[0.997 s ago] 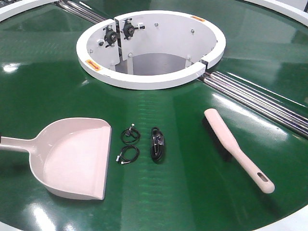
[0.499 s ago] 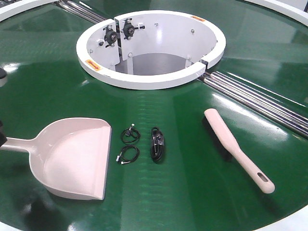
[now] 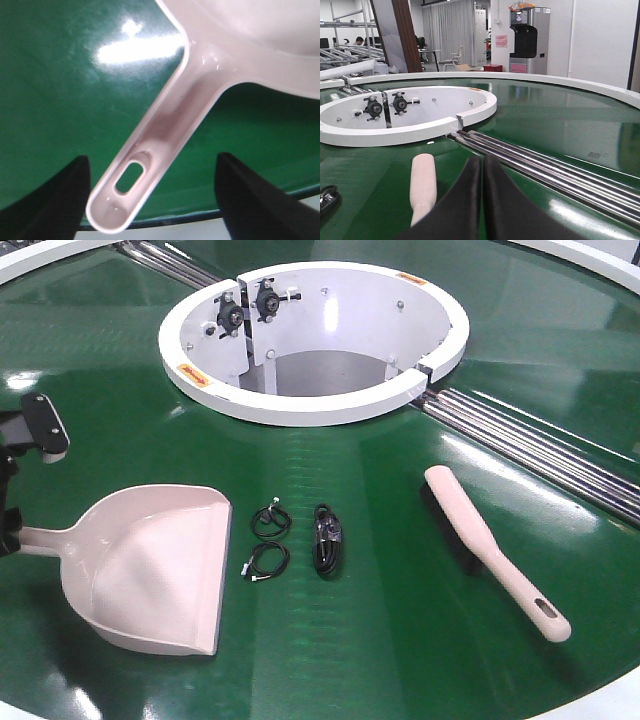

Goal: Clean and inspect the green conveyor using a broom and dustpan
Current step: 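Close the left gripper on the dustpan handle near the scoop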

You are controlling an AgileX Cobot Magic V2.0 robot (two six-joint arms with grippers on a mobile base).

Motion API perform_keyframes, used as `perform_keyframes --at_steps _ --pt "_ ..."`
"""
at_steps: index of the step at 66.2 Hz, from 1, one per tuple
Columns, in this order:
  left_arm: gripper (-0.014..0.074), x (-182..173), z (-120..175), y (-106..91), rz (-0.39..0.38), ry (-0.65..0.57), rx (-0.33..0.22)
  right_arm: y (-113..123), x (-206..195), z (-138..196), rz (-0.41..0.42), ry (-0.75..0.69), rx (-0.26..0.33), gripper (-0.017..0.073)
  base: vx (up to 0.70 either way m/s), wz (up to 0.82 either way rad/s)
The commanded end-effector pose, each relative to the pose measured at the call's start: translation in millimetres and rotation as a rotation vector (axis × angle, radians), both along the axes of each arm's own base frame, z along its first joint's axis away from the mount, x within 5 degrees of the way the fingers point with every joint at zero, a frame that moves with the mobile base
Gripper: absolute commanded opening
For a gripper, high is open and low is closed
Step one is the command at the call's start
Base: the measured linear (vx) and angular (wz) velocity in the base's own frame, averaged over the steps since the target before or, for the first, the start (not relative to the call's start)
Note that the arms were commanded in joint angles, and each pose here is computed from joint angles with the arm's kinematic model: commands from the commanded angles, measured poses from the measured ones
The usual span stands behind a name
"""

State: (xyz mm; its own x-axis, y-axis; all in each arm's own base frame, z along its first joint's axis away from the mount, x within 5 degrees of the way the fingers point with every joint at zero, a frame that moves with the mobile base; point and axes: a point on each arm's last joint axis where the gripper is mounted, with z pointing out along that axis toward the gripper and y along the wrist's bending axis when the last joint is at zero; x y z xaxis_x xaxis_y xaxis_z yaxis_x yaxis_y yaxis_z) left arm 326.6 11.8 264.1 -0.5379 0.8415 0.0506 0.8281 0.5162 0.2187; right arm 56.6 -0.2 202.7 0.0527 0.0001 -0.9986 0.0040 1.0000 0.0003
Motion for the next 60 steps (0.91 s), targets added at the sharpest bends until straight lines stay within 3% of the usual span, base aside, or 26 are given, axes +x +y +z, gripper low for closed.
perform_keyframes --at_steps 1,27,42,60 --pt "0.0559 3 19 -0.8 -0.028 -0.086 0.017 0 -1 6 -0.005 -0.079 -0.025 -0.0008 0.0 0.0" --pt "0.0533 6 19 -6.8 -0.344 -0.077 0.021 0 -1 6 -0.005 -0.079 -0.025 -0.0008 0.0 0.0" --pt "0.0533 10 8 -10.1 -0.38 -0.044 -0.013 0 -1 6 -0.005 -0.078 -0.025 -0.0008 0.0 0.0" --pt "0.0533 17 -8 -6.2 -0.394 0.016 0.025 0 -1 6 -0.005 -0.078 -0.025 -0.0008 0.0 0.0"
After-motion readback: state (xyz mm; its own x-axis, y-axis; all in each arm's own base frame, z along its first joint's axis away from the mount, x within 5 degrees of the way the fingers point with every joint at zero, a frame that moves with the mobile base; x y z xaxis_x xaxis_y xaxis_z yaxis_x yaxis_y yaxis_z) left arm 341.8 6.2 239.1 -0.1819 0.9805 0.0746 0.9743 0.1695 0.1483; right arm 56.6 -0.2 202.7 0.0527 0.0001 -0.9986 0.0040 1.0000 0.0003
